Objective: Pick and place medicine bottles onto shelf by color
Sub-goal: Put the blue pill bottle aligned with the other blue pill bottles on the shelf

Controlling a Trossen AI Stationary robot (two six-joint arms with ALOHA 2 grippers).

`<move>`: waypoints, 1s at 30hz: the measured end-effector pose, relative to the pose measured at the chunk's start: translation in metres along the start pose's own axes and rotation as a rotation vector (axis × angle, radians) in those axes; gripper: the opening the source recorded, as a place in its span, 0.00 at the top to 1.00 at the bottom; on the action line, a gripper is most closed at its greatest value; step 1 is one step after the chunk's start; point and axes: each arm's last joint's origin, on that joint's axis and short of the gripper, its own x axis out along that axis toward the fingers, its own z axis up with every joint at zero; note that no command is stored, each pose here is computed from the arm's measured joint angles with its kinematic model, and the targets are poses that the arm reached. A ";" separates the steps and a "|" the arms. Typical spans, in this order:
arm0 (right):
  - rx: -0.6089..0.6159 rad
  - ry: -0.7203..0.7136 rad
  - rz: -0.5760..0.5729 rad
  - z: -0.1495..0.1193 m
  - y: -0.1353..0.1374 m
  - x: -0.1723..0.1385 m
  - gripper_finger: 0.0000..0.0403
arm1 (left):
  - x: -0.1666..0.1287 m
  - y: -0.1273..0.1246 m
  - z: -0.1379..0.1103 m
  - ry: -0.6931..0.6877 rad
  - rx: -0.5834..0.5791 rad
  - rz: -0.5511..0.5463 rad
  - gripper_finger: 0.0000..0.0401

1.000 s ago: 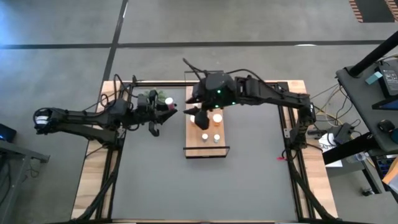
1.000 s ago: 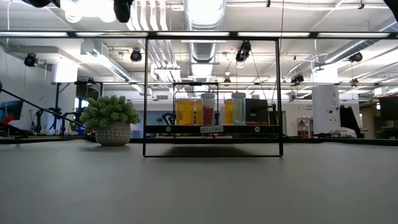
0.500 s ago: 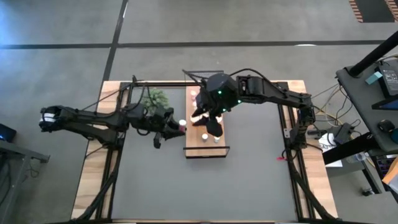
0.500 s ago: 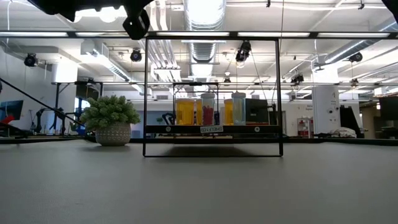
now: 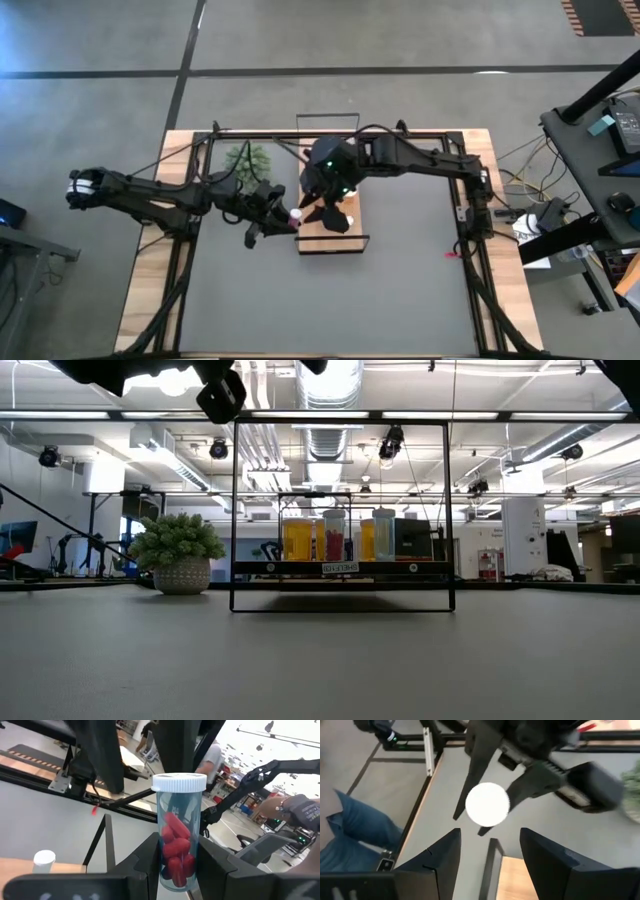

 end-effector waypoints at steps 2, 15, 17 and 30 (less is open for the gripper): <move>-0.006 0.005 0.014 -0.001 -0.002 0.006 0.51 | 0.000 0.000 0.000 -0.001 0.001 -0.001 0.80; -0.066 -0.074 0.025 0.007 -0.002 0.013 0.52 | 0.001 0.001 -0.002 0.007 -0.001 0.002 0.80; -0.072 -0.081 0.029 0.008 -0.001 0.013 0.52 | 0.001 0.001 -0.002 0.007 -0.001 0.002 0.80; -0.078 -0.100 0.033 0.009 0.000 0.016 0.58 | 0.001 0.001 -0.001 -0.003 0.014 -0.002 0.80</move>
